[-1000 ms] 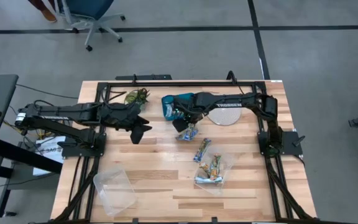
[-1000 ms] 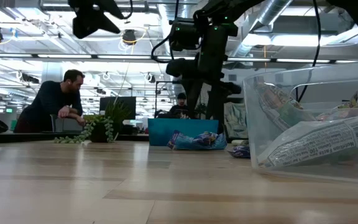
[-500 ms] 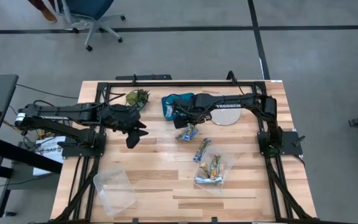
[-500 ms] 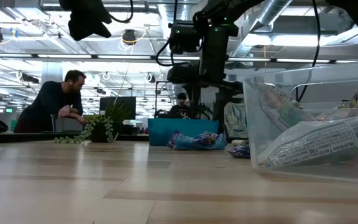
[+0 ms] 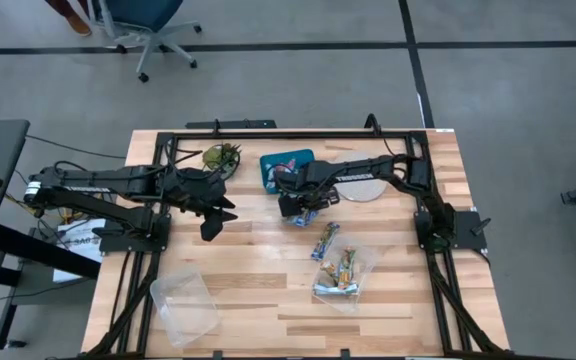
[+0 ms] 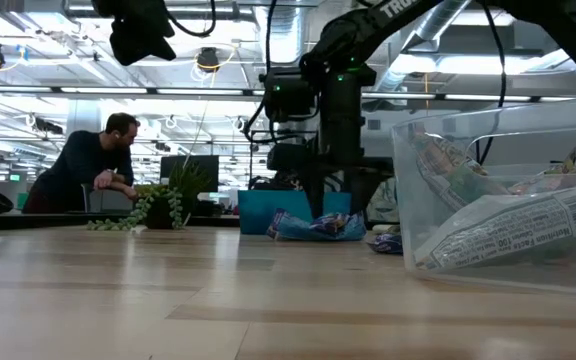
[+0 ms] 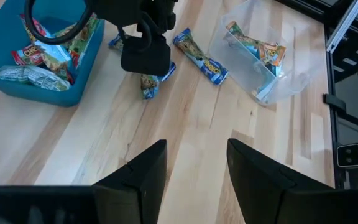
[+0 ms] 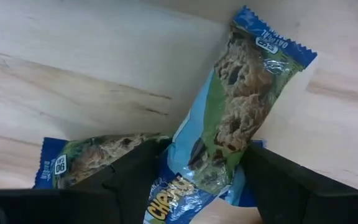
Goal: Pick and place Granola Bars by type
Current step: Put the blue granola bar into the left transparent bin
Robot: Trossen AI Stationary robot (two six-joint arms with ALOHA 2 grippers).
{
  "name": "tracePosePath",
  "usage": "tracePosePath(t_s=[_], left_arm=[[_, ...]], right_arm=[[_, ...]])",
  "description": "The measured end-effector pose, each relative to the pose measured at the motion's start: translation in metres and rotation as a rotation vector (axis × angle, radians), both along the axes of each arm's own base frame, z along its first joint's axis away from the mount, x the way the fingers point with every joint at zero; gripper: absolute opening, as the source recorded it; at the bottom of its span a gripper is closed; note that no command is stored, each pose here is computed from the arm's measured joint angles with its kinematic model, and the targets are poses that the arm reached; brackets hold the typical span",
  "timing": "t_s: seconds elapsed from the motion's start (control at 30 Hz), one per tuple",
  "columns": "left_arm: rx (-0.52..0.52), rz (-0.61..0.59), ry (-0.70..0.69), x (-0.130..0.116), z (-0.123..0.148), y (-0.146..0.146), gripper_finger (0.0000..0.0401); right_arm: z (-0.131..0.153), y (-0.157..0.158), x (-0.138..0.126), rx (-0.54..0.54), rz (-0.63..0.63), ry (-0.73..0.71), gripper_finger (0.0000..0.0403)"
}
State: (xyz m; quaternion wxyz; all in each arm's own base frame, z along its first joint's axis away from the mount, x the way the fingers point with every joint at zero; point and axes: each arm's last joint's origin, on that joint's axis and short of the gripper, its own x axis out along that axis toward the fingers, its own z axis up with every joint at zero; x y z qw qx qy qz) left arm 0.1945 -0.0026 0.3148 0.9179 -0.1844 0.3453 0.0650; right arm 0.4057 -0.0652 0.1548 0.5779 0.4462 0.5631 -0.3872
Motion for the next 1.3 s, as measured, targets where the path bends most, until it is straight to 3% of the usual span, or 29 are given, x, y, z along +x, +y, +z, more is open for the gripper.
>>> tracePosePath(t_s=[0.13, 0.4, 0.53, 0.77, 1.0, 1.17, 1.3], left_arm=[[0.0, 0.0, 0.0, 0.0, 0.0, 0.0, 0.016], [0.004, -0.001, 0.005, 0.0, 0.0, 0.0, 0.016], [0.006, -0.002, 0.009, 0.0, -0.001, 0.0, 0.016], [-0.003, 0.103, 0.004, 0.0, 0.0, 0.002, 0.016], [-0.062, 0.305, -0.043, 0.001, 0.002, 0.007, 0.016], [-0.168, 0.398, -0.195, 0.01, 0.013, 0.026, 0.0163], [-0.276, 0.399, -0.367, 0.02, 0.026, 0.046, 0.0186]], right_arm=[[0.0, 0.0, 0.001, -0.024, 0.007, -0.005, 0.0203], [0.007, 0.008, 0.006, -0.033, 0.108, -0.039, 0.0064], [0.019, 0.017, 0.015, -0.05, 0.175, -0.086, 0.0023], [0.071, 0.032, 0.028, -0.111, 0.296, -0.245, 0.0033], [0.155, 0.05, 0.009, -0.248, 0.381, -0.483, 0.0027], [0.198, 0.052, -0.011, -0.365, 0.427, -0.609, 0.0019], [0.209, 0.046, -0.016, -0.404, 0.451, -0.651, 0.0027]])
